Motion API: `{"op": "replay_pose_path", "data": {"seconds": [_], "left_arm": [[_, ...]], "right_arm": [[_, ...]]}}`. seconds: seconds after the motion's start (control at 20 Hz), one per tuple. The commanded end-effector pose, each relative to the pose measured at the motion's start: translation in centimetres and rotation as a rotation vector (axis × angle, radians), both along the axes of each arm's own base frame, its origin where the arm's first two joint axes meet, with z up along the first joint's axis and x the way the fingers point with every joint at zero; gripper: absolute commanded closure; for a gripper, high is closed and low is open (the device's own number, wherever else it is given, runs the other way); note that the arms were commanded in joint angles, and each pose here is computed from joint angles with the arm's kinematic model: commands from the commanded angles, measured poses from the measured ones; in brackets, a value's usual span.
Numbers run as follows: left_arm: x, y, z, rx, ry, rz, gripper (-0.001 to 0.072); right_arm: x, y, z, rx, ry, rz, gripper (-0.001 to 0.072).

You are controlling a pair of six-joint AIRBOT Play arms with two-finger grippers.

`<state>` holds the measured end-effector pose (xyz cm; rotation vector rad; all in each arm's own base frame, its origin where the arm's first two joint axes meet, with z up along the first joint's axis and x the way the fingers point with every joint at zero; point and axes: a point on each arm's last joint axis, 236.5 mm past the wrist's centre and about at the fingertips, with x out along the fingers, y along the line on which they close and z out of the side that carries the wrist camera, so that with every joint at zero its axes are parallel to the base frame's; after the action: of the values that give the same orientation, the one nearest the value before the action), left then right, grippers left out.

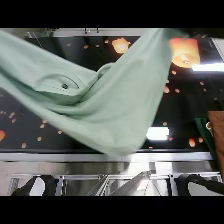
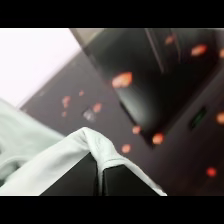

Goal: Fold the shirts.

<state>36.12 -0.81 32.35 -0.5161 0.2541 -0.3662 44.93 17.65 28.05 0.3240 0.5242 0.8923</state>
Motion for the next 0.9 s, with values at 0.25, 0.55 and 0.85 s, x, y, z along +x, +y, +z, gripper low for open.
{"op": "replay_pose_path", "data": {"seconds": [0.25, 0.55, 0.85], "left_arm": [[6.5, -0.1, -24.0, 0.076, 0.528, -0.161, -0.0008], [4.4, 6.8, -24.9, 0.097, 0.681, -0.112, -0.0004], [4.5, 7.6, -30.7, 0.193, 0.844, -0.225, -0.0003]], "right_arm": [[4.3, -1.6, -18.6, 0.046, 0.535, 0.065, 0.0047], [-4.8, -5.0, -22.8, 0.131, 0.893, 0.239, 0.0349], [-19.5, 1.7, -29.6, 0.467, 1.239, 0.199, 0.0351]]}}
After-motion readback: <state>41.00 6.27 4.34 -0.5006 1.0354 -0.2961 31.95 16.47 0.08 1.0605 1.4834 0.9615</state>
